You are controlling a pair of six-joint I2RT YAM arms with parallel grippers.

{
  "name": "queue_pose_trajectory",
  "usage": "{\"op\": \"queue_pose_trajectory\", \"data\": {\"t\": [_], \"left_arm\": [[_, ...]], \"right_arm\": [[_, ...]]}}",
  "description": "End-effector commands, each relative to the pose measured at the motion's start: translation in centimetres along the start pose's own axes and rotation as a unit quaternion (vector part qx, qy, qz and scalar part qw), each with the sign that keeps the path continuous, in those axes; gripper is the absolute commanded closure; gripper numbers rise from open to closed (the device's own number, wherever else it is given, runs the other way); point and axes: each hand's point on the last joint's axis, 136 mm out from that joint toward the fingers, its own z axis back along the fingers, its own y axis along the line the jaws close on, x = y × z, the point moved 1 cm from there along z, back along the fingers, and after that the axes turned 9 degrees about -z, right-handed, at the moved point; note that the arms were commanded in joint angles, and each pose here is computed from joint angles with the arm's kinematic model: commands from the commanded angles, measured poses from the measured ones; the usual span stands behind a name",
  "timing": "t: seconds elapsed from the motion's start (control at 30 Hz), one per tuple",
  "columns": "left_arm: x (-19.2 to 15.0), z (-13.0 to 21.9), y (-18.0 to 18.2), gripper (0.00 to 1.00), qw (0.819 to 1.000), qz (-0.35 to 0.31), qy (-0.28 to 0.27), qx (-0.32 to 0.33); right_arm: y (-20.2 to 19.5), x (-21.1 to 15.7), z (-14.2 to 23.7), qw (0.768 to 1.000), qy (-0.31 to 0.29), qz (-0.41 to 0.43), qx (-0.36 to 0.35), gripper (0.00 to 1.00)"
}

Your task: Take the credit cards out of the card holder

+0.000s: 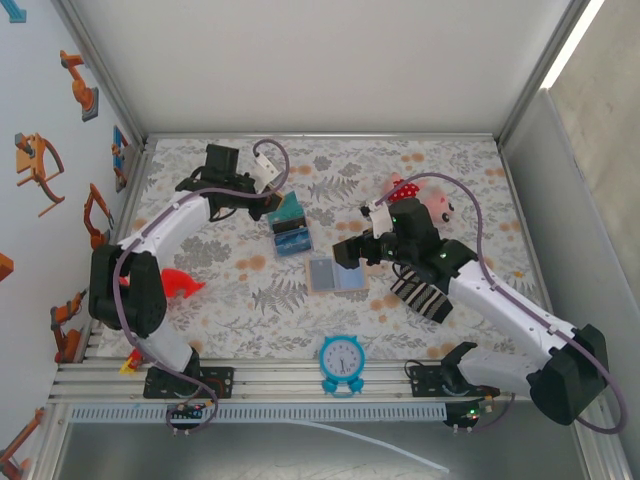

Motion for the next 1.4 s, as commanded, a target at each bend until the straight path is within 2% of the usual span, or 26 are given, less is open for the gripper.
{"op": "queue_pose_trajectory", "data": {"t": [0.0,0.37,0.77,0.87,0.97,1.37], "left_arm": [[-0.2,-0.9,1.1,1.0,0.997,-0.07,0.004,0.018],[-2.4,-3.8,0.5,1.0,0.987,-0.154,0.021,-0.03],[-3.4,-5.6,0.8,1.0,0.985,-0.162,0.038,-0.048],[-3.6,-5.8,1.0,0.97,0.985,-0.156,0.047,-0.051],[-3.7,-6.0,0.9,0.8,0.985,-0.154,0.051,-0.056],[-3.5,-6.0,1.8,0.77,0.985,-0.158,0.063,-0.04]], "right_arm": [[-0.1,1.4,0.6,1.0,-0.021,-0.007,-0.021,0.02],[-0.7,1.6,0.6,0.999,-0.026,-0.015,-0.04,0.04],[-0.4,1.7,0.0,0.999,-0.02,-0.017,-0.031,0.05],[-0.3,1.8,0.0,0.999,-0.019,-0.018,-0.028,0.05],[-0.1,1.8,0.0,0.999,-0.02,-0.017,-0.025,0.05],[0.0,1.7,-0.3,1.0,-0.014,-0.019,-0.017,0.05]]}}
